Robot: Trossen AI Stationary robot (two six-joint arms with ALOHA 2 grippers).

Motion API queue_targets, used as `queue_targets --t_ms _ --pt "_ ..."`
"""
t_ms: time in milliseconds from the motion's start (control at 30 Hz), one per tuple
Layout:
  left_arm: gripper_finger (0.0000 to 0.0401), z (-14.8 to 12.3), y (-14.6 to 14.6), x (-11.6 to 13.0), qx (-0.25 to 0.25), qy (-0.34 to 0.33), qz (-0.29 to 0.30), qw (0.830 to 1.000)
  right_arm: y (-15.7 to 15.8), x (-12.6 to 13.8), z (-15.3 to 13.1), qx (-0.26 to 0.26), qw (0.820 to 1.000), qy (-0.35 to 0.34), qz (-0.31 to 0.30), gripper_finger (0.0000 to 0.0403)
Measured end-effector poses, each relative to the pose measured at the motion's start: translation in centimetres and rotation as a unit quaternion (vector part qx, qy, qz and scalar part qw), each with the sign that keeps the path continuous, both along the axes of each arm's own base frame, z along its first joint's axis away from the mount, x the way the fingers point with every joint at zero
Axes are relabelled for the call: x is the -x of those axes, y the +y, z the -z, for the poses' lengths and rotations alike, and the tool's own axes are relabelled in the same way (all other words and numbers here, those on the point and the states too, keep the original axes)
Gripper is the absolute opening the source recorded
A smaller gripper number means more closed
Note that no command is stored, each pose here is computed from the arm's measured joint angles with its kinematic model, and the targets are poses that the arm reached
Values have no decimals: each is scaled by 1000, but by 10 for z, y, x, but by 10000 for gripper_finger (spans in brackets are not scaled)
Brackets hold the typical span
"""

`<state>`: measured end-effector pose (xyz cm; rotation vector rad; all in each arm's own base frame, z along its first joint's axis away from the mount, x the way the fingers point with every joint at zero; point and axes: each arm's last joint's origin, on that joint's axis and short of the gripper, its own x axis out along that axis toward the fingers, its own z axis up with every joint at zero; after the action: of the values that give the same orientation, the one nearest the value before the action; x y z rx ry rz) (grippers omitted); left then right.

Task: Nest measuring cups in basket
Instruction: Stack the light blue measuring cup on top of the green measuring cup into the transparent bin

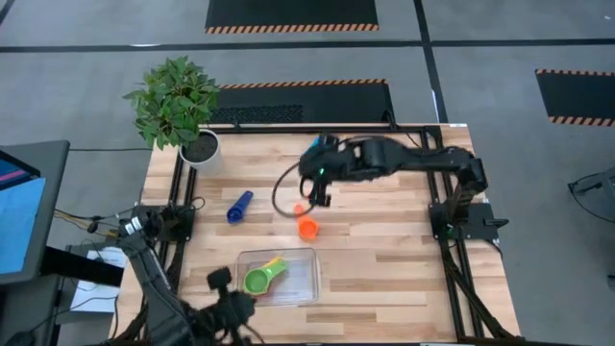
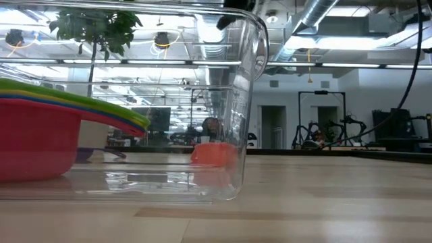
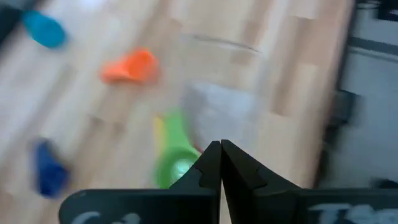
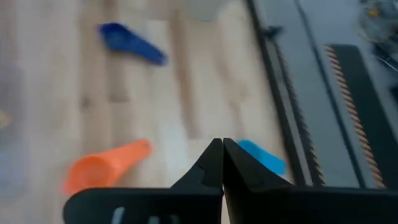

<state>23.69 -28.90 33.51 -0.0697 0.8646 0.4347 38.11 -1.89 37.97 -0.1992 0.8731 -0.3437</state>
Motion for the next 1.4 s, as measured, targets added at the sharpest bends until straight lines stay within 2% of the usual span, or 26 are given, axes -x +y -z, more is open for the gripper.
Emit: queue_targets --t_ms 133,233,400,500,633,833,1000,1233,1400 --pt "0 9 46 4 -64 19 -20 998 -33 6 -3 11 999 -2 52 16" --pt "0 18 85 21 -67 33 -65 995 -56 9 1 9 996 13 83 19" --pt "0 23 138 64 -7 -12 -113 994 -94 6 22 -29 991 37 125 23" --pt "0 34 162 88 36 -43 -109 992 -117 -1 38 -83 990 37 108 19" --pt "0 57 189 113 82 -77 -107 988 -146 -16 66 -149 987 30 55 16" --pt "0 81 209 133 161 -121 -114 973 -169 -20 109 -203 975 92 22 33" --pt "0 90 215 139 170 -129 -93 973 -173 -29 137 -263 959 102 -34 66" --pt "0 91 214 139 175 -124 -90 972 -175 -41 175 -274 951 139 -34 144" --pt "0 91 213 138 184 -127 -90 971 -178 -41 182 -251 955 155 -26 203"
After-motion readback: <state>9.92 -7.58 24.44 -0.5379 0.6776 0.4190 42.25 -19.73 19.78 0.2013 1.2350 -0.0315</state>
